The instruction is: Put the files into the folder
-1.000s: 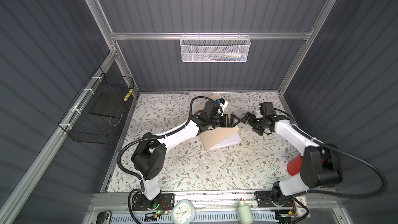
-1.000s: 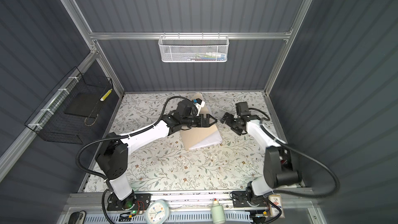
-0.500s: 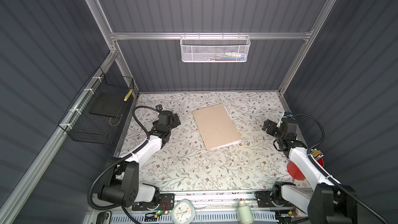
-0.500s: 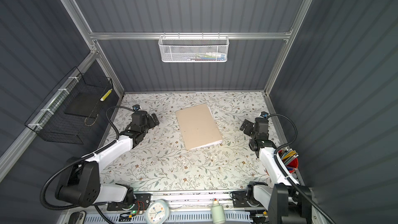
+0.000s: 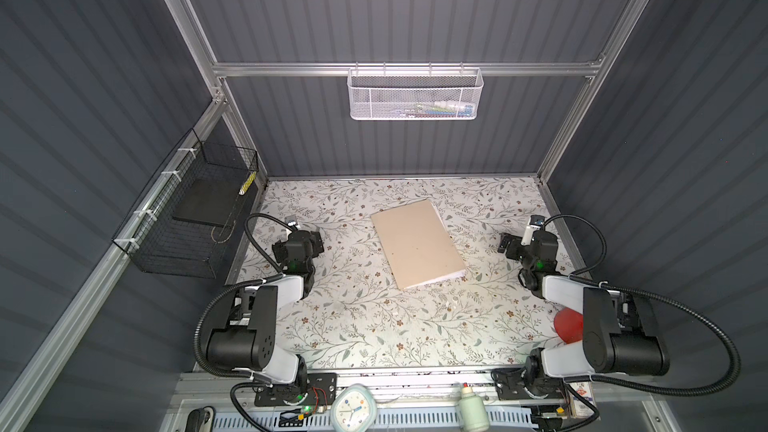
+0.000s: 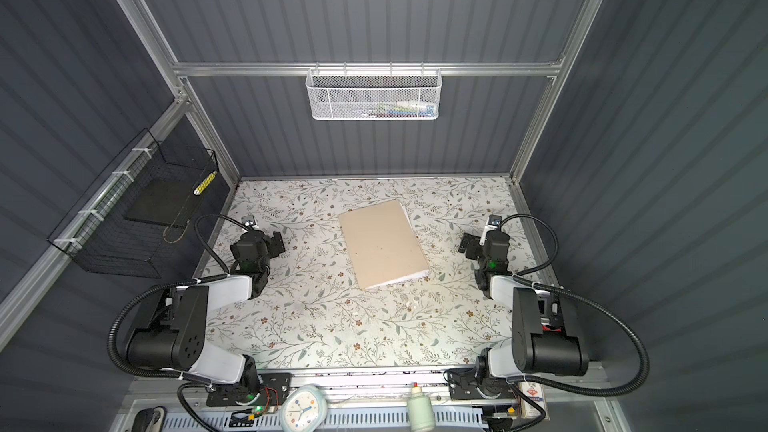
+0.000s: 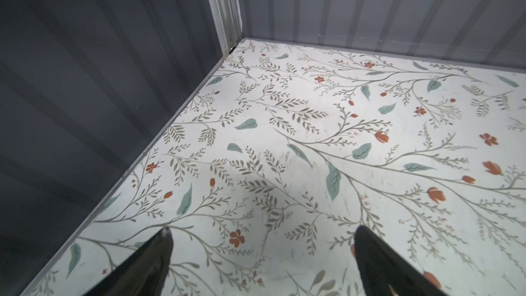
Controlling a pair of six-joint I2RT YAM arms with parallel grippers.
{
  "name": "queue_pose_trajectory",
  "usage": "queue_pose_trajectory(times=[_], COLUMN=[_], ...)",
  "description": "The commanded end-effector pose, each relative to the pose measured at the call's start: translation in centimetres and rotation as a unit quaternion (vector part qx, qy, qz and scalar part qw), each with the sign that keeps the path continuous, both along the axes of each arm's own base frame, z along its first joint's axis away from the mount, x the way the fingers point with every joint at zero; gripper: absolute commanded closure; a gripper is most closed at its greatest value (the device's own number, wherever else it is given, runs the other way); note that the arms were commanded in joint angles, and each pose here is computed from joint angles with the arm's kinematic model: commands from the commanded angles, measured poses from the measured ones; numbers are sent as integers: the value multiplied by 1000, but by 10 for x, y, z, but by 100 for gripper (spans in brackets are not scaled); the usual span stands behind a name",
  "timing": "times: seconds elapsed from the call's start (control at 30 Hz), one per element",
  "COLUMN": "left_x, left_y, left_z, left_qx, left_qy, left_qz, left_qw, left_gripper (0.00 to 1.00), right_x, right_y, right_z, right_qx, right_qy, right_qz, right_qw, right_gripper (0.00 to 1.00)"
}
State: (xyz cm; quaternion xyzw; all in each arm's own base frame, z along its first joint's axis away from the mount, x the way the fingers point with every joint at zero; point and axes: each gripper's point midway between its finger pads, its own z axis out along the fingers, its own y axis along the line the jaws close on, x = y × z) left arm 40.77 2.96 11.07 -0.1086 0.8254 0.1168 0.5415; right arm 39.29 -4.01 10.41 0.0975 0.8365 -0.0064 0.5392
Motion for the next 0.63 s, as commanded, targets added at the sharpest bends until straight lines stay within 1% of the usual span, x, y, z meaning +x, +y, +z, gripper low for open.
queue_pose_trajectory(times=[0.0, 0.03, 0.07, 0.1, 0.13, 0.17, 0.2, 0.23, 0.27, 0.3, 0.33, 0.4, 0.47, 0.53, 0.6], left_x=[-3, -5, -4, -2, -2, -4, -1, 3, 1, 2, 4, 2, 4, 3, 4], left_y=[-3, -1, -4, -9, -12, -16, -12, -12, -11, -10, -11, -10, -9, -10, -10], left_z=[-12, -19, -29, -35, -38, -43, -39, -40, -46, -44, -41, -45, -42, -45, -42], left_qx=[6, 5, 3, 14, 19, 3, 4, 12, 2, 4, 8, 4, 11, 8, 10], left_qy=[-11, -18, -25, -37, -37, -12, -24, -25, 0, -3, -19, 0, -13, -3, -10], left_qz=[-17, -11, -19, -40, -49, -56, -48, -48, -44, -42, -44, -41, -39, -40, -39], left_qw=[1000, 1000, 1000, 998, 998, 998, 999, 998, 999, 999, 999, 999, 999, 999, 999], left_gripper=[0, 0, 0, 0, 0, 0, 0, 0, 0, 0, 0, 0, 0, 0, 0], right_x=[-2, -4, -4, -4, -5, -5, -5, -5, -5, -6, -4, -2, -1, -2, -6], right_y=[-1, -1, 1, 3, 5, 8, 13, 18, 21, 21, 21, 20, 20, 20, 20], right_z=[20, 20, 20, 20, 19, 18, 17, 15, 15, 14, 13, 11, 11, 10, 14], right_qx=[-16, -16, -17, -17, -17, -18, -18, -20, -21, -20, -19, -14, -14, -14, -21], right_qy=[-62, -65, -69, -71, -71, -74, -79, -81, -87, -84, -80, -76, -75, -74, -84], right_qz=[1, 0, 4, 11, 18, 28, 42, 58, 66, 66, 66, 66, 67, 67, 65], right_qw=[998, 998, 997, 997, 997, 997, 996, 995, 994, 994, 994, 995, 995, 995, 994], right_gripper=[1, 1, 1, 1, 1, 1, 1, 1, 1, 1, 1, 1, 1, 1, 1])
